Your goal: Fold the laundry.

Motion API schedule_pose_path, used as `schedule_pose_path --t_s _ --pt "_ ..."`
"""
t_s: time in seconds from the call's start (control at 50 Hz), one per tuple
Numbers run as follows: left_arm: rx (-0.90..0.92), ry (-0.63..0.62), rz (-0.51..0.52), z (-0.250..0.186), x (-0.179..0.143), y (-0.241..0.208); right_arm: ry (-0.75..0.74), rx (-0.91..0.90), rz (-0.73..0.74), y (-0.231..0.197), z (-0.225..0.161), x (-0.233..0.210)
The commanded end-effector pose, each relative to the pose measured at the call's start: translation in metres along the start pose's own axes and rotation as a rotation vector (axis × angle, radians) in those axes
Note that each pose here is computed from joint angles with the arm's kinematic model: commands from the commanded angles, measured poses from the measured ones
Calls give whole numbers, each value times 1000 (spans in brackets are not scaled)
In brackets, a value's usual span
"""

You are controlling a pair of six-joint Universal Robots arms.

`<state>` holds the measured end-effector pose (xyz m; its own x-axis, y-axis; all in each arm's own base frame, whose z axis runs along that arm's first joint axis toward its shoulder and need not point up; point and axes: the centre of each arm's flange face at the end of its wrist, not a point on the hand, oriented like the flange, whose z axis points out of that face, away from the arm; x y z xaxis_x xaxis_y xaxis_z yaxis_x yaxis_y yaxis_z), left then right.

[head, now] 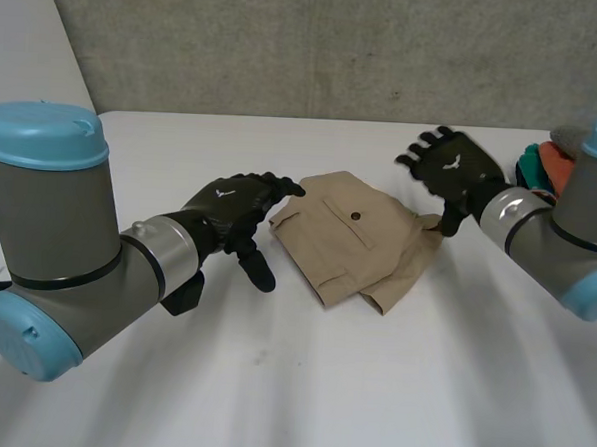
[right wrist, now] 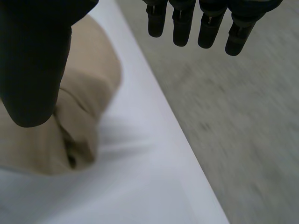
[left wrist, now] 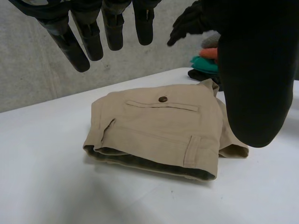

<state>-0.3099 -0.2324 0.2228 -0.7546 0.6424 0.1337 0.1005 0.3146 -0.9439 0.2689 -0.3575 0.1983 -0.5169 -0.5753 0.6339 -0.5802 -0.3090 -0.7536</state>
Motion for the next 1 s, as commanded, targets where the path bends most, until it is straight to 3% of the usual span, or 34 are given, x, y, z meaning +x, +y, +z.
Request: schedule_pose_path --t_s 0.02,0.18,0.32,0.58,0.88,1.0 --pt "3 -4 -2 1 -2 0 -204 78 -129 33 -6 -25" --pt "8 -8 -3 2 -3 1 -245 124 -145 65 1 -49" --pt "15 -18 -4 3 -6 0 -162 215 -148 77 16 -65" --pt "25 -23 -26 4 -9 0 -5 314 0 53 34 -72" --pt "28 -16 -28 4 -8 0 -45 321 -5 56 55 -93" --pt "46 -15 -25 3 -8 -6 -25 374 -22 31 55 -83"
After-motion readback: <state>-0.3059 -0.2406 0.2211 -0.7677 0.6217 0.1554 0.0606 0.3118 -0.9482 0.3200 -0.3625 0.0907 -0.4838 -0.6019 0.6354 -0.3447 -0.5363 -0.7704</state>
